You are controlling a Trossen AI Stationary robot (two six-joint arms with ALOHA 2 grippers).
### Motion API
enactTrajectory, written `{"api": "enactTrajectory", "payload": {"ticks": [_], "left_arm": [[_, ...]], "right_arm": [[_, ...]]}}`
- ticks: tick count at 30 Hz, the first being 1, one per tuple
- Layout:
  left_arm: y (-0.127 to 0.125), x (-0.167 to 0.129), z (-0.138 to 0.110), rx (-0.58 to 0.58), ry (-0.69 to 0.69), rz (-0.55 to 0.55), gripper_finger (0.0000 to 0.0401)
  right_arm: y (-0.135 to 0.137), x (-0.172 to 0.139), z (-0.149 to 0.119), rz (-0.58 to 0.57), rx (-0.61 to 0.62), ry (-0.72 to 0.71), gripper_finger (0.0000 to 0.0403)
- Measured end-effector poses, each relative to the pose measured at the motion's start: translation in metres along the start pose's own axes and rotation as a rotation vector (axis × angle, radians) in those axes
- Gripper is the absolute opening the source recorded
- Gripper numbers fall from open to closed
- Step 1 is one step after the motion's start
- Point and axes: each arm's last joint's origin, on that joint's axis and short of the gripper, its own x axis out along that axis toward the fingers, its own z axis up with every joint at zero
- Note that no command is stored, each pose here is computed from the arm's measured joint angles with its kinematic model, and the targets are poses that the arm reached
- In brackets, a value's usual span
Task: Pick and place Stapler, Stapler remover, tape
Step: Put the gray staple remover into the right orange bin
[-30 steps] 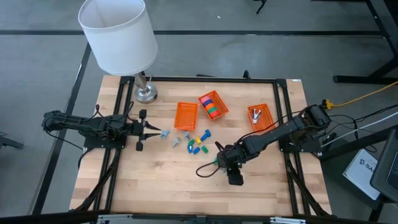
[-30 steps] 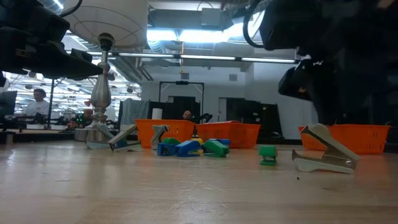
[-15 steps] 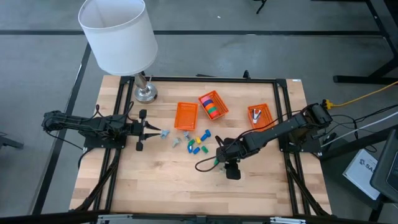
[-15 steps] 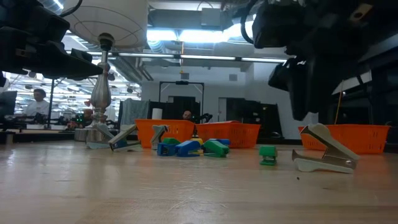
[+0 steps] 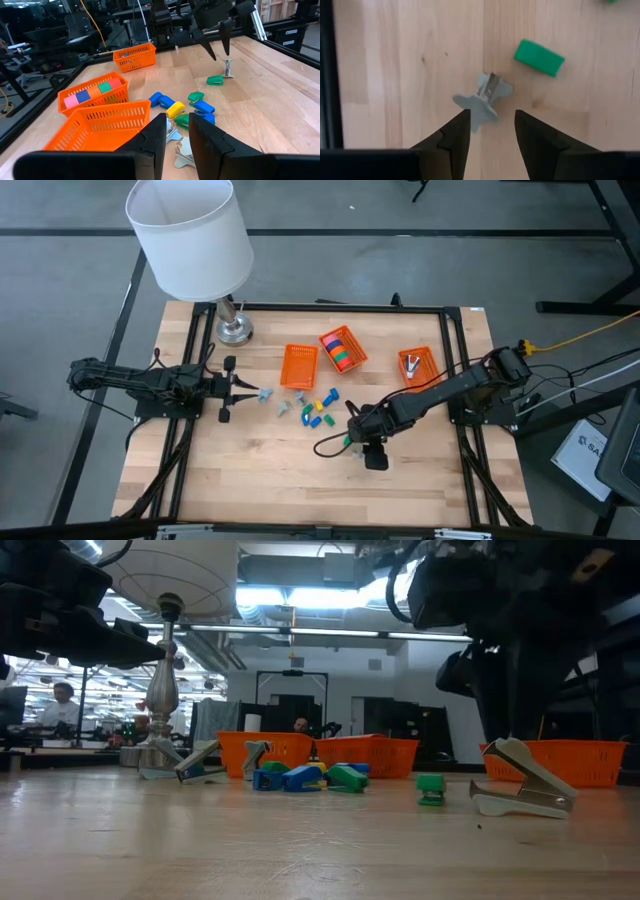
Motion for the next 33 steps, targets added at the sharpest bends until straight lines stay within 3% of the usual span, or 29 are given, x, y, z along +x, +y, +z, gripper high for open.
{"api": "enactTrajectory", "payload": {"ticks": [19, 33], "left_arm": [[0.0, 0.0, 0.0, 0.0, 0.0, 0.0, 0.0079], [0.0, 0.0, 0.0, 0.0, -0.001, 0.0, 0.0077]], "right_arm": [[0.0, 0.012, 0.001, 0.052, 0.004, 0.04, 0.0149], [0.002, 0.01, 0.002, 0.072, -0.002, 0.03, 0.0009]]}}
